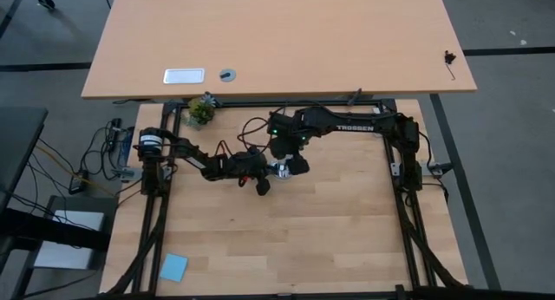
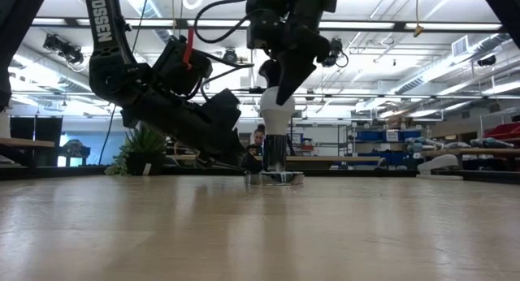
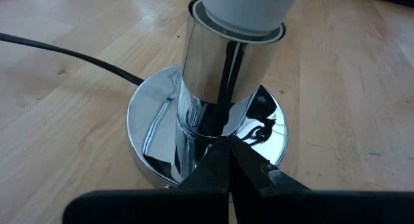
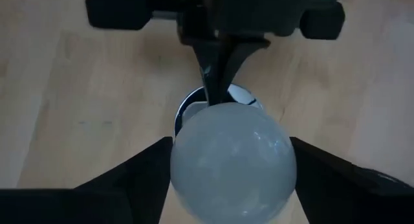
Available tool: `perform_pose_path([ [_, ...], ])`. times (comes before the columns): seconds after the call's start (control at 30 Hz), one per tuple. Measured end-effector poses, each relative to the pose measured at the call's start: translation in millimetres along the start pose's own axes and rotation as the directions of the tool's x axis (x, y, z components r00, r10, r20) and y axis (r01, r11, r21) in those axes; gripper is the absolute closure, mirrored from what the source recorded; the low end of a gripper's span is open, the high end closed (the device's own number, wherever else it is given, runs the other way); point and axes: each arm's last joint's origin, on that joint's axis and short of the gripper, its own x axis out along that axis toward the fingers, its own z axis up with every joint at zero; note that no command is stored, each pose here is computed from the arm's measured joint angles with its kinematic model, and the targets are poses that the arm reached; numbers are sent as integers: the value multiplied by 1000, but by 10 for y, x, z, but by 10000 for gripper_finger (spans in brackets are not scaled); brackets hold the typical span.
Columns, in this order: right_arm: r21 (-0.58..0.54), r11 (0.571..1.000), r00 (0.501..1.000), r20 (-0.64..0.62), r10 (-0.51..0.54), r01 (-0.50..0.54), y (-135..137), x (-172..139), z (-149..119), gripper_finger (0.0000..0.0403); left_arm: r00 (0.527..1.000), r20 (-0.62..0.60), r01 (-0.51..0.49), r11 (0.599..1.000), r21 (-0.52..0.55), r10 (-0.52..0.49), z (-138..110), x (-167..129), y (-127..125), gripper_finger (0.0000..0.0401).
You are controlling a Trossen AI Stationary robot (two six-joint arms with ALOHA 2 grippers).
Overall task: Screw lightbulb
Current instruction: Remove the lightbulb from the lamp
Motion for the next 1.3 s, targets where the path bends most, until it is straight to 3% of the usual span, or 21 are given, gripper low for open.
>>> perform_pose_path([
  [0.27,188,976,994,14,-109,105,55,-144,133,76,1000,0,0,1000,0,0,0,0,0,398],
  [0.37,415,897,985,1,-170,154,86,-225,180,60,1000,0,0,1000,0,0,-1,0,0,398],
  [0.47,620,776,989,2,-149,116,95,-243,180,52,1000,0,0,1000,0,0,0,0,0,398],
  [0.53,686,722,992,-1,-126,92,100,-242,170,50,1000,0,0,1000,0,0,0,0,0,398],
  [0.6,702,707,993,-8,-116,88,99,-207,171,50,1000,0,0,1000,0,0,0,0,0,398],
  [0.87,697,709,994,-80,-74,109,77,20,143,54,1000,0,0,1000,-3,0,0,0,0,398],
  [1.0,655,747,993,-99,-58,109,54,79,123,79,1000,0,0,1000,-2,0,0,0,0,398],
  [1.13,534,840,994,-95,-57,99,49,66,123,119,1000,0,0,1000,-2,0,-1,0,0,398],
  [1.3,235,969,994,-101,-46,69,53,60,114,139,1000,0,0,1000,0,0,-1,0,0,398],
])
